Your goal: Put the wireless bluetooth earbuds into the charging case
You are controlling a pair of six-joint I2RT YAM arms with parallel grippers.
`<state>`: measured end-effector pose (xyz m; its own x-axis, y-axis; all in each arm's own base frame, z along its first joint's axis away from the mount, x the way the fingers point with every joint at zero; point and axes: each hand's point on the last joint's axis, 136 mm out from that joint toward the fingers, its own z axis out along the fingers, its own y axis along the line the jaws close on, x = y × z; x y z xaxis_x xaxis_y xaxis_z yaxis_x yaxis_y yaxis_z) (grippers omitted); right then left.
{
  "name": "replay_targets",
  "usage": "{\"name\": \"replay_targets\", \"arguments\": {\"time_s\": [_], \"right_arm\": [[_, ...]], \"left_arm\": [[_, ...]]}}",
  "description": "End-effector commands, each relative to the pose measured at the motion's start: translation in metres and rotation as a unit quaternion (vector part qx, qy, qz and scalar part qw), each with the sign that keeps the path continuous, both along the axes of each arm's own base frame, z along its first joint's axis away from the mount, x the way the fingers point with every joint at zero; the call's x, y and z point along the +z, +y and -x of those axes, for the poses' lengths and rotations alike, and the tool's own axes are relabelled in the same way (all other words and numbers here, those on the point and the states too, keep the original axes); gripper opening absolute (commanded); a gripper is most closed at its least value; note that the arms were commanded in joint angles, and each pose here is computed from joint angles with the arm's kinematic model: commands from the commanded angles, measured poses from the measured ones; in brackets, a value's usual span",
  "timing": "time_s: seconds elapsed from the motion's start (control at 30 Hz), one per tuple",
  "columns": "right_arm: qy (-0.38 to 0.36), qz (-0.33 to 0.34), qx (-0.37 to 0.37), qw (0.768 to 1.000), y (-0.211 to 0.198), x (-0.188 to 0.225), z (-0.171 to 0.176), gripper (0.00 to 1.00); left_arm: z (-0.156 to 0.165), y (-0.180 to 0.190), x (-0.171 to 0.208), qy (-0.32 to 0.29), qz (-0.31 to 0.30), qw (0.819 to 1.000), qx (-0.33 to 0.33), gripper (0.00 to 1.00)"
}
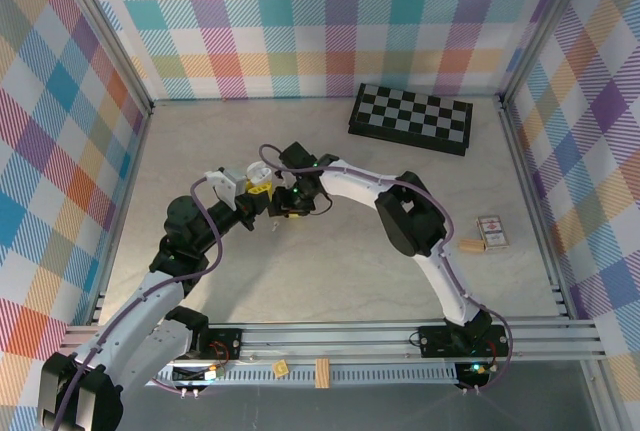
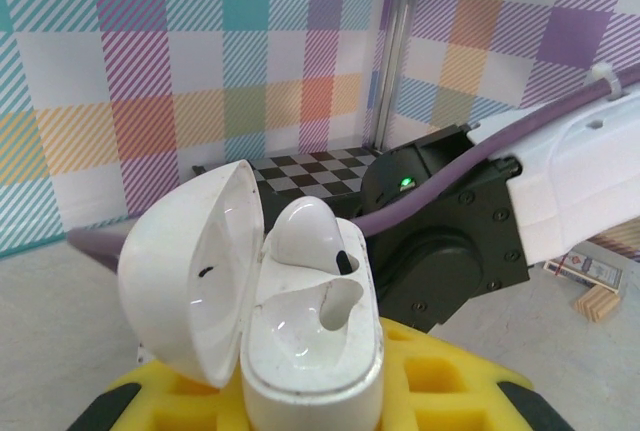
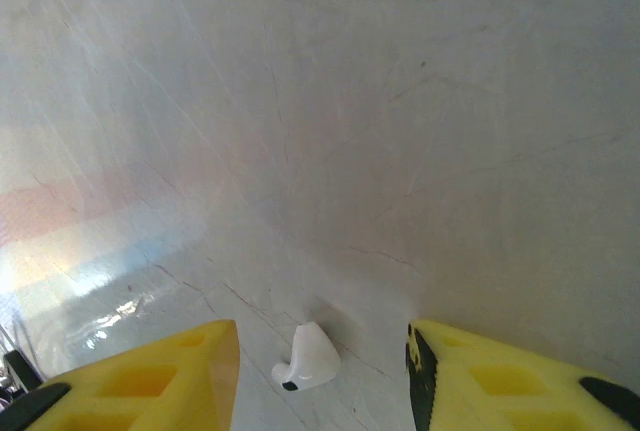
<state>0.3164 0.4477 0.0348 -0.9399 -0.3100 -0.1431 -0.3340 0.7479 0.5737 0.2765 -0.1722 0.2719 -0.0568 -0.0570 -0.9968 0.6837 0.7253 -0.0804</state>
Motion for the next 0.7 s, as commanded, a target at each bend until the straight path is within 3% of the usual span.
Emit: {"name": "replay_targets", "arguments": {"time_s": [0.0, 0.4, 0.67], "right_arm": [[0.013, -0.002, 0.031, 0.999, 0.007, -0.001, 0.014, 0.47], [0.018, 0.008, 0.052, 0.998, 0.013, -0.006, 0.032, 0.43], [0.026, 0.039, 0.036, 0.998, 0.007, -0.026, 0.031, 0.34]], "left_arm": [[0.003, -0.004, 0.011, -0.011, 0.008, 1.000, -0.015, 0.12], [0.002, -0.004, 0.007, -0.008, 0.007, 1.000, -0.015, 0.12], [0.004, -0.005, 0.007, -0.008, 0.005, 1.000, -0.020, 0.12]]}}
